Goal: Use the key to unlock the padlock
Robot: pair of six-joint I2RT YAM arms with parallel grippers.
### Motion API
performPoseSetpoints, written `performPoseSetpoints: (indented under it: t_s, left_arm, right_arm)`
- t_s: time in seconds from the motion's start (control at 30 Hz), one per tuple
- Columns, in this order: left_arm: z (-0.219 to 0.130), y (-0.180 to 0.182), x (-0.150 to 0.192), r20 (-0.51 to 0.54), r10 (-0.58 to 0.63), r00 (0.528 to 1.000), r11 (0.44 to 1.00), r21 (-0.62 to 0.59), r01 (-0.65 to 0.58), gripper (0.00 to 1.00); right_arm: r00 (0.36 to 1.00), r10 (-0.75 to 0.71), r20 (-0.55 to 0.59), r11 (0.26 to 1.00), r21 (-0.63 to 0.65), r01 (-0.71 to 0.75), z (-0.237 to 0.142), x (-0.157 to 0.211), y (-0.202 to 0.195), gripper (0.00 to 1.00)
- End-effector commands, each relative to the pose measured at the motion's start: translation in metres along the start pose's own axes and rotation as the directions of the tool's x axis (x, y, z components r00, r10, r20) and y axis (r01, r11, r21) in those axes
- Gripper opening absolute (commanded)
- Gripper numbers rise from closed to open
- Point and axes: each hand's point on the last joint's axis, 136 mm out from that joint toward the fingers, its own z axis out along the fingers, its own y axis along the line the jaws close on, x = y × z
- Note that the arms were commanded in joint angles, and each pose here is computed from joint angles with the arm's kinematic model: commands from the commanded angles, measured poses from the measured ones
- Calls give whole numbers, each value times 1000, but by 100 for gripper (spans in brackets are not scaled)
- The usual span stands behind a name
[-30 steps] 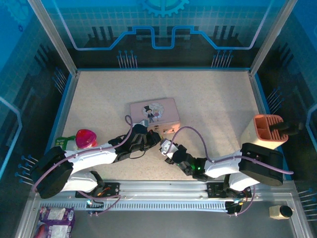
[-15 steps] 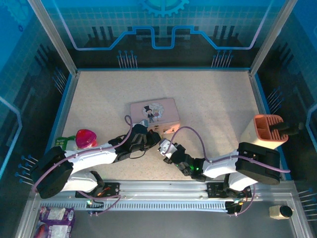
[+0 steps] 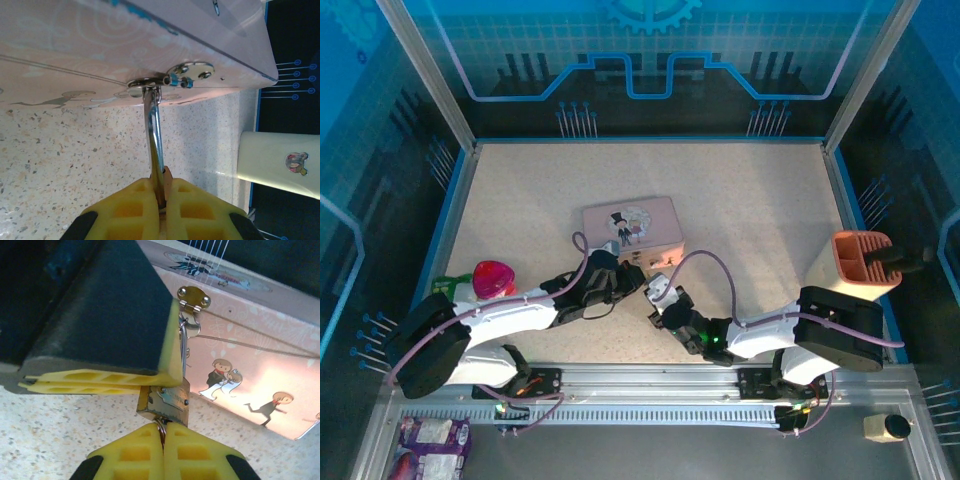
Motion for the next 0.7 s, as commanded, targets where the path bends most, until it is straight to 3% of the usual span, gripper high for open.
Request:
performPoseSetpoints:
  t_s: [0.0,0.2,0.57,0.67]
  left_arm:
    - [-4,-33,-5,22,49,999,993,108,-51,0]
    - [-6,-26,-10,48,119,992,991,46,-122,0]
    - [-3,-14,-9,38,175,984,985,-23,-174,0]
    - [-2,-12,-8,32,171,985,985,-28,-170,10]
  right_arm:
    - [965,260,22,964,-61,-258,-1,-17,9,1]
    - [894,447,-13,883,-151,-444,-5,-9,1,0]
    - [857,509,-83,844,-146,-516,-10,2,-3,0]
    - [851,516,-98,839,-143,-525,-10,6,-3,0]
